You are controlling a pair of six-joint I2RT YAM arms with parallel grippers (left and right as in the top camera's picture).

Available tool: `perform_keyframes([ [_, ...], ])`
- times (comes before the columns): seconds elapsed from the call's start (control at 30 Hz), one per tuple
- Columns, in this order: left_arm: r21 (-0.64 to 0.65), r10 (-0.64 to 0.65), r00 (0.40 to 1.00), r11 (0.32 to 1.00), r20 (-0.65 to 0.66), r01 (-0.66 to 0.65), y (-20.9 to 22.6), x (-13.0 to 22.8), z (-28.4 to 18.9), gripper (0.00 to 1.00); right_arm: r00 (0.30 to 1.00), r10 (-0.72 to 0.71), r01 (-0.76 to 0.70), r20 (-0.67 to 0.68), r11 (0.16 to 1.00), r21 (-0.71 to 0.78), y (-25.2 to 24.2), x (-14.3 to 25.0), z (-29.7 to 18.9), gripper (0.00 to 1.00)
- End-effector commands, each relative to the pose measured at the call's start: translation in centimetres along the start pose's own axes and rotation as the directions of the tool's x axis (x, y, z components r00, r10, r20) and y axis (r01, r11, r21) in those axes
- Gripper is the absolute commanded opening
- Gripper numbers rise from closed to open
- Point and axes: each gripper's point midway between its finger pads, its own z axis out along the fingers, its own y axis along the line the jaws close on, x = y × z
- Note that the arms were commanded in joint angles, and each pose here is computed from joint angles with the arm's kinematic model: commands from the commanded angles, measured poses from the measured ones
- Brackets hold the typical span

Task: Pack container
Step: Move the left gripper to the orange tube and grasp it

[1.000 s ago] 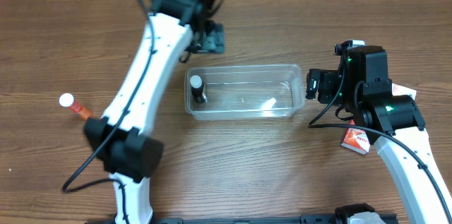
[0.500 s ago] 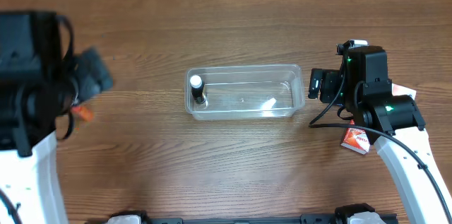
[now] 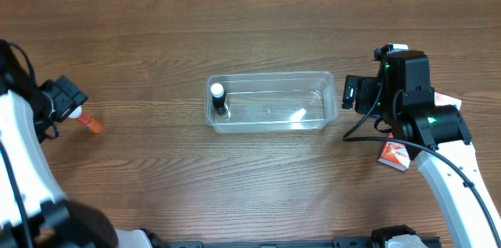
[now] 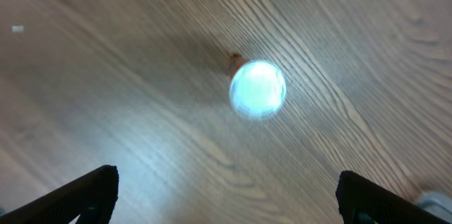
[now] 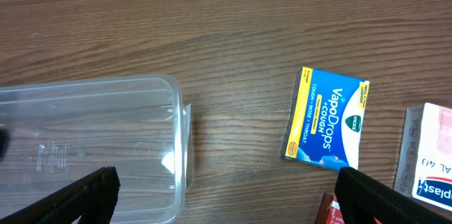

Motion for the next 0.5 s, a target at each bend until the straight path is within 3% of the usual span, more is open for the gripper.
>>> perform_keyframes([
  [0.0,0.014,0.04,0.993,0.999,-0.114,-0.039,-0.7,0.3,4.3,1.0,0.999,0.001,-0.001,0.052,1.0,-0.012,0.2,-1.5,-1.3,1.0],
  [0.13,-0.008,0.038,0.982,0.999,-0.187,-0.04,-0.7,0.3,8.0,1.0,0.999,0.001,-0.001,0.049,1.0,-0.012,0.1,-1.4,-1.2,1.0],
  [0.2,-0.015,0.036,0.978,0.999,-0.206,-0.04,-0.8,0.2,9.6,0.95,0.999,0.001,-0.001,0.049,1.0,-0.012,0.1,-1.4,-1.2,1.0],
  [0.23,-0.016,0.036,0.977,0.999,-0.21,-0.041,-0.8,0.1,10.0,0.85,0.999,0.001,0.0,0.049,1.0,-0.012,0.1,-1.4,-1.2,1.0],
  [0.33,-0.02,0.037,0.981,0.999,-0.192,-0.042,-0.8,-0.3,10.2,0.7,0.999,0.001,0.0,0.049,1.0,-0.011,0.1,-1.4,-1.2,1.0],
  [0.37,-0.018,0.038,0.982,0.999,-0.187,-0.042,-0.8,-0.5,10.2,0.59,0.999,0.001,0.0,0.049,1.0,-0.011,0.1,-1.4,-1.2,1.0],
  [0.47,-0.015,0.038,0.983,0.999,-0.182,-0.041,-0.9,-0.6,10.2,0.44,0.999,0.001,0.0,0.049,1.0,-0.011,0.1,-1.4,-1.2,1.0],
])
